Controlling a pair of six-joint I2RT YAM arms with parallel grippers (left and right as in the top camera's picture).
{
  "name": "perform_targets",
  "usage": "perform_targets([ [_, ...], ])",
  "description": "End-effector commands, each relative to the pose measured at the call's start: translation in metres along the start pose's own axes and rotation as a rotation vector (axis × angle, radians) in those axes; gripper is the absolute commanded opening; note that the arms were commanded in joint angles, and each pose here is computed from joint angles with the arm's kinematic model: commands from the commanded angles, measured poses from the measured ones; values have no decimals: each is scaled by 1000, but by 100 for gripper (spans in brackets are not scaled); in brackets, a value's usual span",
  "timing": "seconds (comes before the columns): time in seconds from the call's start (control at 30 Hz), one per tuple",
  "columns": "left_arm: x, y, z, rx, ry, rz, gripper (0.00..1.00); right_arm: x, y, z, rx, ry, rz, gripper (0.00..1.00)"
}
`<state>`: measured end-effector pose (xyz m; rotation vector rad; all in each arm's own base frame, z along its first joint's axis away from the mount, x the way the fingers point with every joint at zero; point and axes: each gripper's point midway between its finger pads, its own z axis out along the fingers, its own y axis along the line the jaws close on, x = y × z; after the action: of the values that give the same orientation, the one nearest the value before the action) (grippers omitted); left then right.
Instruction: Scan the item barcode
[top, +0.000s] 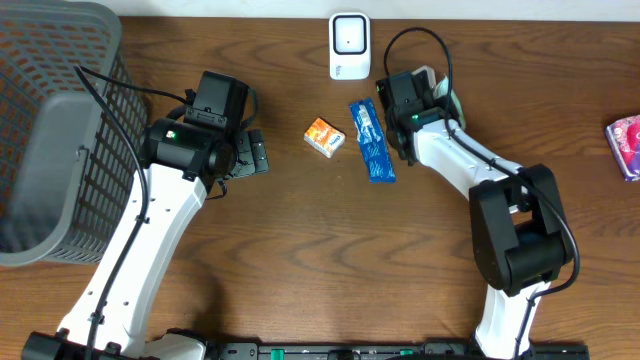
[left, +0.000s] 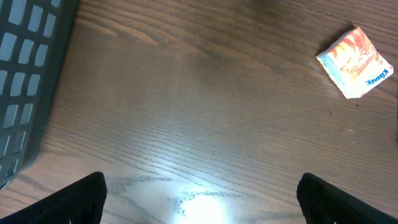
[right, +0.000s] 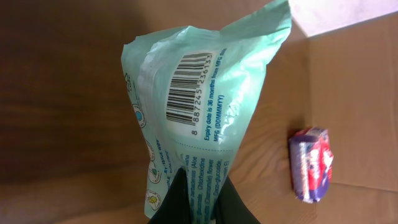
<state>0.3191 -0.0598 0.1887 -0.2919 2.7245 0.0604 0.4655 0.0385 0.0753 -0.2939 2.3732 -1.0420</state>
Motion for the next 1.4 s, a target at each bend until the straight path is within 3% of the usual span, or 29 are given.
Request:
perform_targets([
  [0.0, -2, 2, -1, -9, -6, -8, 98, 7, 19, -6, -39, 9, 7, 1],
  [0.37, -2, 2, -1, -9, -5, -8, 98, 50, 61, -13, -127, 62, 21, 3],
  [0.43, -2, 2, -1, -9, -5, -8, 98, 45, 75, -29, -145, 31, 13, 23],
  [0.53, -2, 2, -1, -9, -5, -8, 98, 27, 90, -56, -174, -39, -5, 34],
  [0.63, -2, 2, -1, -9, -5, -8, 98, 7, 100, -81, -203, -104, 4, 54],
  [0.7, -2, 2, -1, -9, -5, -8, 98, -5, 99, -93, -226, -104, 68, 59],
  [0.77, -2, 2, -1, -9, -5, -8, 98, -20, 95, -99, -320, -61, 135, 71],
  [0.93, -2, 2, -1, -9, -6, -8, 98, -53, 37, -85, -492, 51, 282, 77],
  [1.07, -2, 2, -1, -9, -6, -8, 98, -51, 6, -66, -647, 138, 350, 86],
  [1.1, -2, 2, -1, -9, -5, -8, 98, -45, 2, -61, -682, 168, 358, 99],
  [1.23, -2, 2, -1, -9, -5, -8, 98, -15, -13, -45, -768, 303, 414, 99],
  [1.37, -2, 2, -1, -9, -5, -8, 98, 2, -14, -29, -769, 344, 410, 99],
])
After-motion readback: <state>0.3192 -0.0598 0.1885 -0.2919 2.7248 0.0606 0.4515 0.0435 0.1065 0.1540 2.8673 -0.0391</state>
